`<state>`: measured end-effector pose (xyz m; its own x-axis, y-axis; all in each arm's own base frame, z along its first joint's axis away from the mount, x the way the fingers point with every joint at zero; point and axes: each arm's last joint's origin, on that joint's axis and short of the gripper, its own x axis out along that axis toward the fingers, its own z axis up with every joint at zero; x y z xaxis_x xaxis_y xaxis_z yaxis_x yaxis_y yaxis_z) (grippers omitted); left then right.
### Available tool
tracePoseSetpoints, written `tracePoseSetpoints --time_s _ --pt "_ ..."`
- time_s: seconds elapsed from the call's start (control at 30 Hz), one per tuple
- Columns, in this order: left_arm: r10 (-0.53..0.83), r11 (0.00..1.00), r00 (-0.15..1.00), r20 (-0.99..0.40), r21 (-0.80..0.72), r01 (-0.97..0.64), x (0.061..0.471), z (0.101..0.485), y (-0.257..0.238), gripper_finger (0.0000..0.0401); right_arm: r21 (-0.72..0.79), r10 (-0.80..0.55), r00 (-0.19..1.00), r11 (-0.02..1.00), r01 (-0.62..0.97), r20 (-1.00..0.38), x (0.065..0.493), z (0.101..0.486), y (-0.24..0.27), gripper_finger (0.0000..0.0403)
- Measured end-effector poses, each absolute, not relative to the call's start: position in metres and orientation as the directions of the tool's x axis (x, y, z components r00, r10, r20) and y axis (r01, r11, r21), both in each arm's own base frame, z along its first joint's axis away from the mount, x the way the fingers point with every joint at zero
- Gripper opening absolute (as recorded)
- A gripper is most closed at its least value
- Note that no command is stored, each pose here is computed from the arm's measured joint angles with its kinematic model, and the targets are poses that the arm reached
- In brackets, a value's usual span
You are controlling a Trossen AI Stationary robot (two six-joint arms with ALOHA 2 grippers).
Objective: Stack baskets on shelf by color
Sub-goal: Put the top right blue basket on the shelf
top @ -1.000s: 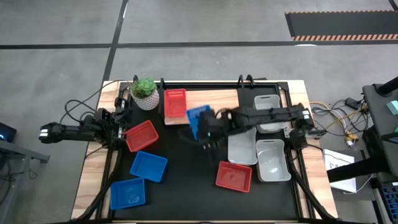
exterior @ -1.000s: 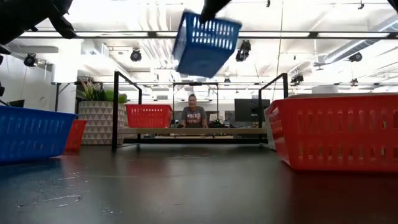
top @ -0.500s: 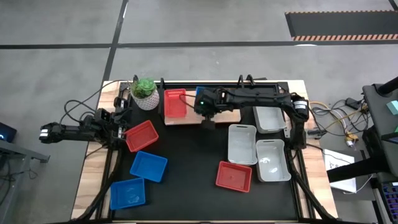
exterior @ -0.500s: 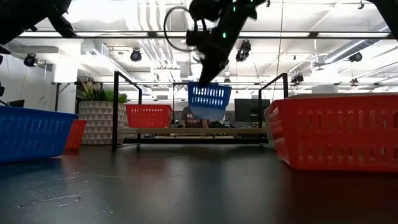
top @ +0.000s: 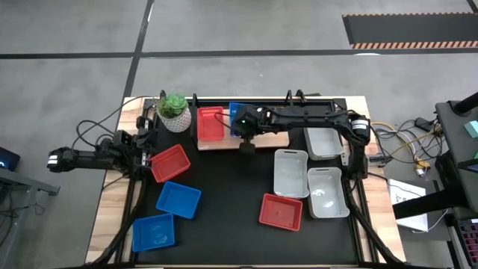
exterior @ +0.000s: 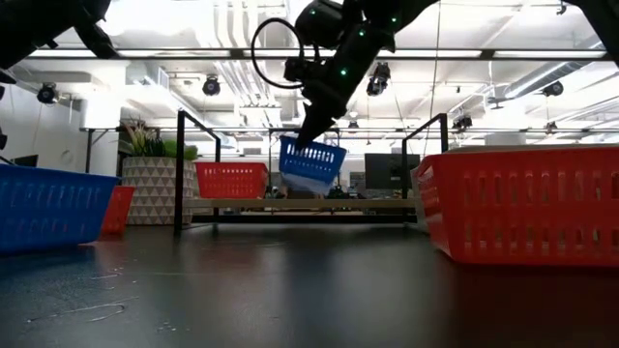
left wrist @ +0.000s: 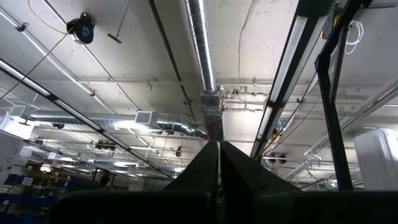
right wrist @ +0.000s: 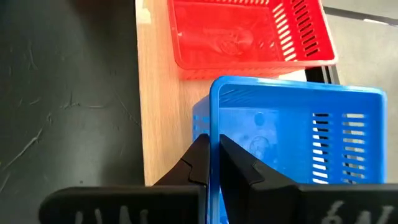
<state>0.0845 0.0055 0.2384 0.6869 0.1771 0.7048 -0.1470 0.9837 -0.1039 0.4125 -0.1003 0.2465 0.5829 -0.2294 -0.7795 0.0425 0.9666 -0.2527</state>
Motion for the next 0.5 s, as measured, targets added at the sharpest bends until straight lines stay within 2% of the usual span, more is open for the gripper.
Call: tracePoseSetpoints --time_s 0.5 --pt "0.177 0.984 0.678 0.713 -0.102 -0.149 0.0835 0.2392 0.0055 0.0 -0.267 -0.225 0.576 0.964 0.011 -0.786 0.414 0.2418 -0.1004 0.0013"
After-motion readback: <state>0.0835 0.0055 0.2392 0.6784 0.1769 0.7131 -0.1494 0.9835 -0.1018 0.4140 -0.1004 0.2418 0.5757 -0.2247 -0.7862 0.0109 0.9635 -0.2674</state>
